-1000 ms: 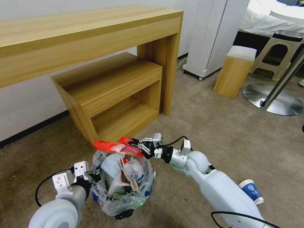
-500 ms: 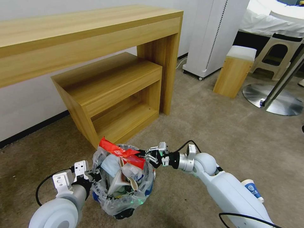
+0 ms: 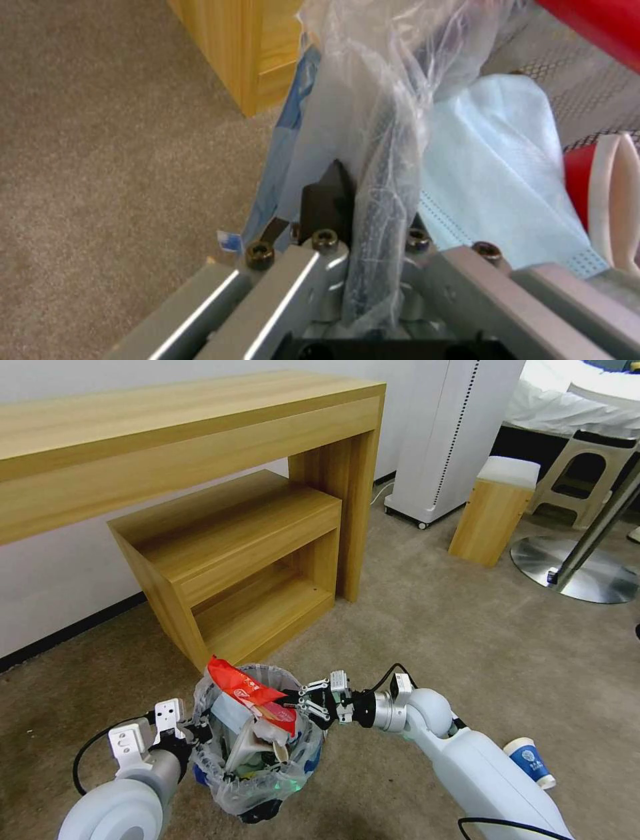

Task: Pick up the trash bin and place the garbage on the floor into it.

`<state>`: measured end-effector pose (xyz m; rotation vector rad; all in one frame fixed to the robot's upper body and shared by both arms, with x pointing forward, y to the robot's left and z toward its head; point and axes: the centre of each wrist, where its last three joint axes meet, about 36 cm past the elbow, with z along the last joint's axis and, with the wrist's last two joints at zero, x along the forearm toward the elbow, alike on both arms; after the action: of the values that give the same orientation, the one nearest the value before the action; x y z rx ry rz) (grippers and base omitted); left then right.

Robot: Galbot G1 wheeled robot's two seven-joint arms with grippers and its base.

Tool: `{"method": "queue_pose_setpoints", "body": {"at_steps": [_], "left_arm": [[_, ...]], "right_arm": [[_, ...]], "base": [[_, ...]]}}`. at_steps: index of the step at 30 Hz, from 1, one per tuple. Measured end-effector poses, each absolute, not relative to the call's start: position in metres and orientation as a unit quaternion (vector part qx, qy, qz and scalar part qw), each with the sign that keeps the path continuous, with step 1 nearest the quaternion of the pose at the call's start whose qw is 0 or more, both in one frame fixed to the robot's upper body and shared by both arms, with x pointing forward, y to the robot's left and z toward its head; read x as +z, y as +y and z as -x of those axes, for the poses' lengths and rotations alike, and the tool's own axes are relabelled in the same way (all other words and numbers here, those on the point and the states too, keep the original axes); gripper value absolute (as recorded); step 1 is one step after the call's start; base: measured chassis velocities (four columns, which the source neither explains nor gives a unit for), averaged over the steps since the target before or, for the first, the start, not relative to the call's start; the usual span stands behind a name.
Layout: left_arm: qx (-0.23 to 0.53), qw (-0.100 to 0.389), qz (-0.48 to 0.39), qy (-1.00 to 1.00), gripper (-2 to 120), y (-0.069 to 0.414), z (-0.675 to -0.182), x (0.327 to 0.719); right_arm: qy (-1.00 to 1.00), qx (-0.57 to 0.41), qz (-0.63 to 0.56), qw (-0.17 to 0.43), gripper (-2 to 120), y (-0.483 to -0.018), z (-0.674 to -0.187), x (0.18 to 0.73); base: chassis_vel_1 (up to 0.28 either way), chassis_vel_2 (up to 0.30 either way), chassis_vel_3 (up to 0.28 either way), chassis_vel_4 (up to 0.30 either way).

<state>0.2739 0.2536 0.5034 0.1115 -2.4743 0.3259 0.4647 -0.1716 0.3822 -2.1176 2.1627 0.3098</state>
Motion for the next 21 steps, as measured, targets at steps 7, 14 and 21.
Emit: {"method": "queue_pose_setpoints", "body": {"at_steps": [7, 14, 21], "left_arm": [[0.121, 0.315, -0.043, -0.94, 1, 0.255, -0.272, 0.505], [0.121, 0.316, -0.042, -0.94, 1, 0.255, -0.272, 0.505], [0.122, 0.315, -0.041, -0.94, 1, 0.255, -0.272, 0.505]], "right_arm": [[0.706, 0.115, 0.696, 0.063, 0, -0.174, -0.46, 0.39], [0.708, 0.117, 0.692, 0.076, 0, -0.18, -0.457, 0.396], [0.711, 0.117, 0.689, 0.082, 0, -0.187, -0.456, 0.4]], "base": [[0.0, 0.0, 0.0, 0.0], [0.0, 0.0, 0.0, 0.0], [0.0, 0.0, 0.0, 0.0]]}}
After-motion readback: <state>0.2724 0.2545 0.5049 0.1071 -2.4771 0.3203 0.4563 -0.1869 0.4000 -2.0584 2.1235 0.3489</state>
